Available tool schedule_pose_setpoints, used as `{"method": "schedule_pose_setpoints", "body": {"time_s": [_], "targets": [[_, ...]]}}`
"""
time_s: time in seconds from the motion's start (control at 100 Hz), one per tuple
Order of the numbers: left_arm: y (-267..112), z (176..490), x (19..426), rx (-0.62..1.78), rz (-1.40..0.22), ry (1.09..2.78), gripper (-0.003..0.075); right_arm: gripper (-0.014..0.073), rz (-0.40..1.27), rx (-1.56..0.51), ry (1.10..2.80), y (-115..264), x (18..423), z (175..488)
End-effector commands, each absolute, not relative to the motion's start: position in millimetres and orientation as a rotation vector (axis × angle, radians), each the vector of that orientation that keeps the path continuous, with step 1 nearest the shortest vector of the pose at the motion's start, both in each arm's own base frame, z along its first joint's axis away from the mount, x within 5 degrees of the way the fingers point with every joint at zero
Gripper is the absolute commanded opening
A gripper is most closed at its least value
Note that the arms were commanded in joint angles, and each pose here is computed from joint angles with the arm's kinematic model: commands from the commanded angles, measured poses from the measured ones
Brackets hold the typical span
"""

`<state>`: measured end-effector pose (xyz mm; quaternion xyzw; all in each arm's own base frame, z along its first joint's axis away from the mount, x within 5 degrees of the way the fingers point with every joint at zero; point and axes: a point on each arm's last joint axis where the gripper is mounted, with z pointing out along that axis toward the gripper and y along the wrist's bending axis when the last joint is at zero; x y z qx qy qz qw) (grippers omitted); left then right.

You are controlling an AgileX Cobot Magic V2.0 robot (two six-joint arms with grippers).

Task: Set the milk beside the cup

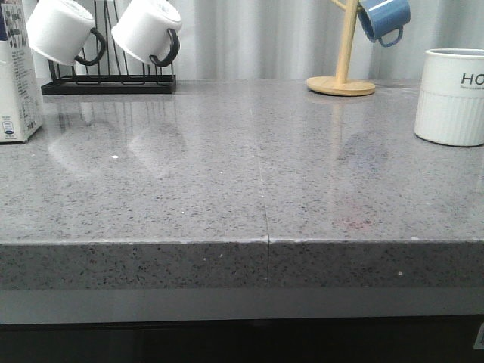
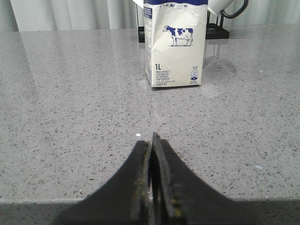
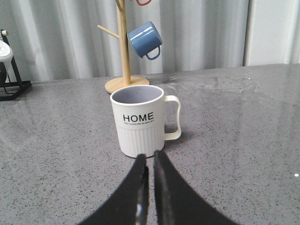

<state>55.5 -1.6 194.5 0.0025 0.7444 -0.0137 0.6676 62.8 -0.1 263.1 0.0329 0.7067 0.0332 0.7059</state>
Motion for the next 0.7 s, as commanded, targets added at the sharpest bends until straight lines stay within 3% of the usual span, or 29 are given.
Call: {"method": "schedule_pose_setpoints", "body": {"time_s": [0.0,0.26,0.31,0.48,0.69], "targets": [[-1.3,190.3,55.4,-0.006,-0.039,1.61,-0.0021,0.0048,0.075,0.074,1.489,-0.3,70.5,280.7],[-1.3,190.3,55.4,-0.006,-0.039,1.61,-0.0021,0.0059,0.068,0.072,1.588,-0.2,100.2,278.6],[-1.3,190.3,55.4,-0.006,-0.039,1.61,-0.0021,0.0102,0.069,0.071,1.595,-0.1,107.3,277.4],[-1.3,190.3,55.4,-0.006,-0.039,1.61,-0.0021,0.0399,0.073,0.077,1.624,-0.2,131.2,270.3],[-1.3,190.3,55.4,-0.006,-0.039,1.61,-0.0021,0.0406,0.041,0.104,1.583,-6.7,161.8,272.6]]}}
